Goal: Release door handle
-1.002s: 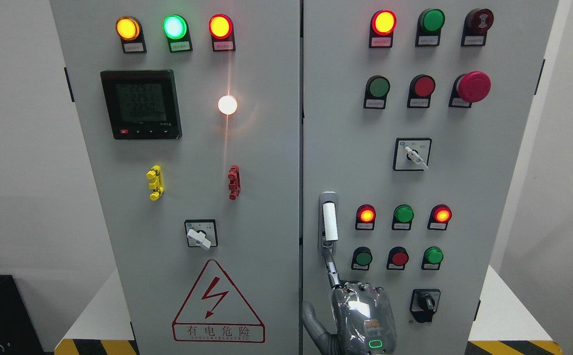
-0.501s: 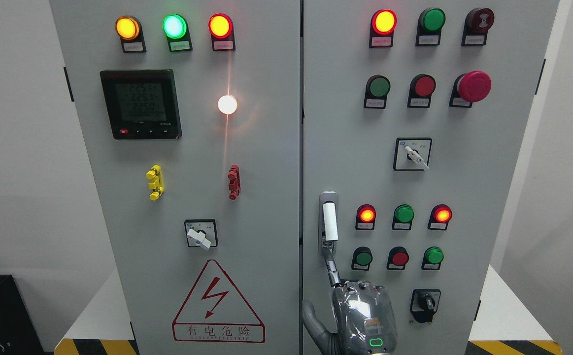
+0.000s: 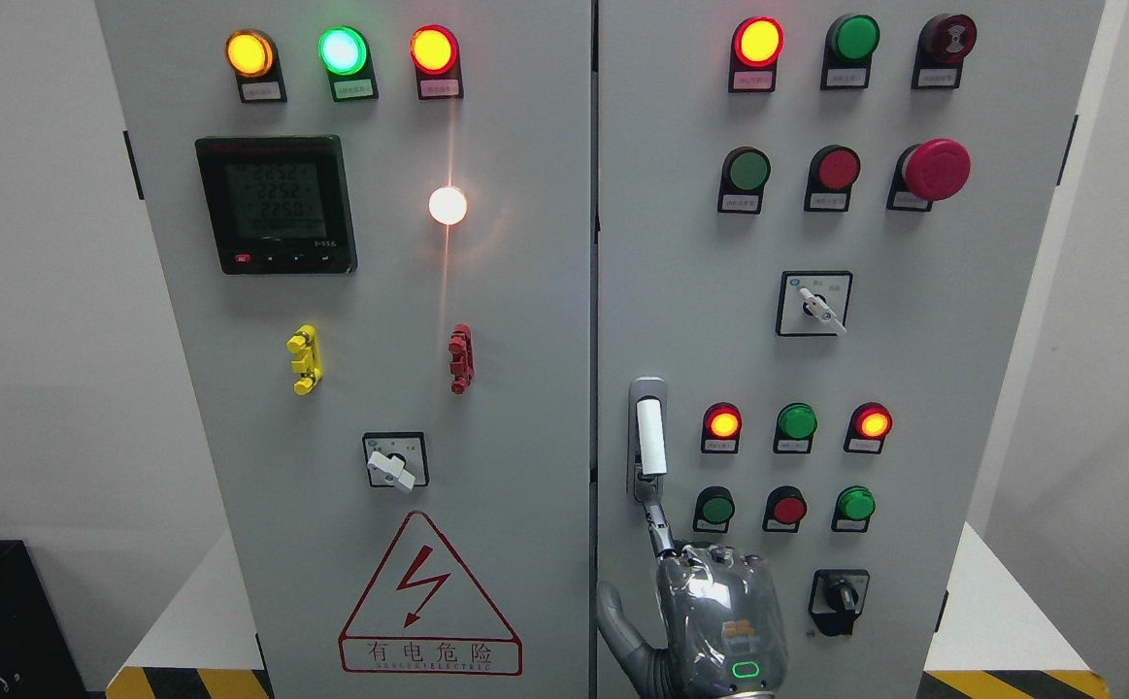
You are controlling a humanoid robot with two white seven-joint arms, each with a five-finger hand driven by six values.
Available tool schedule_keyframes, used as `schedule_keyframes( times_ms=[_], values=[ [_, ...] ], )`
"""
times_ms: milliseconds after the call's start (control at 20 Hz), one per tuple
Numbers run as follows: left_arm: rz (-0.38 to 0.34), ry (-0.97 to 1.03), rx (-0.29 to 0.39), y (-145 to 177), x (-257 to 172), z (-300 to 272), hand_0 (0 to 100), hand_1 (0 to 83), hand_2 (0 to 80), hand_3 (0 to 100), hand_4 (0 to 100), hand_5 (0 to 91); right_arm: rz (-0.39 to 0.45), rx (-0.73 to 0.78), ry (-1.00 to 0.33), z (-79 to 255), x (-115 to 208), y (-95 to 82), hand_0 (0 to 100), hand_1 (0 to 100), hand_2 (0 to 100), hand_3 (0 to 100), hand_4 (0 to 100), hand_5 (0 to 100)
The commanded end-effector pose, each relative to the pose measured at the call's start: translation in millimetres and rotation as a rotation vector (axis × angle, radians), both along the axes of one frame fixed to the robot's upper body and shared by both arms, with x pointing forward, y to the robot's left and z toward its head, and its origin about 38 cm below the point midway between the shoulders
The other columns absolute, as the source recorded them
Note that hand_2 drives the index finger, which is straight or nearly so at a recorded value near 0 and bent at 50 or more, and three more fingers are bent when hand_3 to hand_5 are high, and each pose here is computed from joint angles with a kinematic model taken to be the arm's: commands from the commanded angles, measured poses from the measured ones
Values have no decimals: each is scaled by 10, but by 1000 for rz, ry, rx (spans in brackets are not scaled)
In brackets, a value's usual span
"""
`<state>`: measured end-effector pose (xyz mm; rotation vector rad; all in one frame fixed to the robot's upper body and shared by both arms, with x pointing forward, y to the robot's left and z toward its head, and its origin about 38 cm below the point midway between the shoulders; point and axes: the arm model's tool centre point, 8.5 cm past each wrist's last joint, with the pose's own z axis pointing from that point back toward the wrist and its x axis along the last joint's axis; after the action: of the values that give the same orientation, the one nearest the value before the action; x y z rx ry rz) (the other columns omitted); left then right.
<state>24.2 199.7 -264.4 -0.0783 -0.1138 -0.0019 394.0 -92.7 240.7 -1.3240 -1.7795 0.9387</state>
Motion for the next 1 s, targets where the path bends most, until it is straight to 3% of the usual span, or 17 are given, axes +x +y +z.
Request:
schedule_keyframes(
  times_ms=[0,300,601,951],
  values=[
    [1,19,-1,0,-120,-3,120,556,0,0,0,0,3,6,-18,54,-27,-2,501,222,0,876,904,1000],
    [3,19,-1,0,-120,-3,120,556,0,0,0,0,6,10,-23,66,-47,-4,503,225,0,872,902,1000],
    [3,19,-1,0,-120,-3,120,556,0,0,0,0,10,21,-24,44,-139,-25,511,228,165,857,892,992],
    [3,19,-1,0,-120,-3,120,556,0,0,0,0,14,34,-30,43,-241,-49,523,228,227,834,879,973]
  ],
)
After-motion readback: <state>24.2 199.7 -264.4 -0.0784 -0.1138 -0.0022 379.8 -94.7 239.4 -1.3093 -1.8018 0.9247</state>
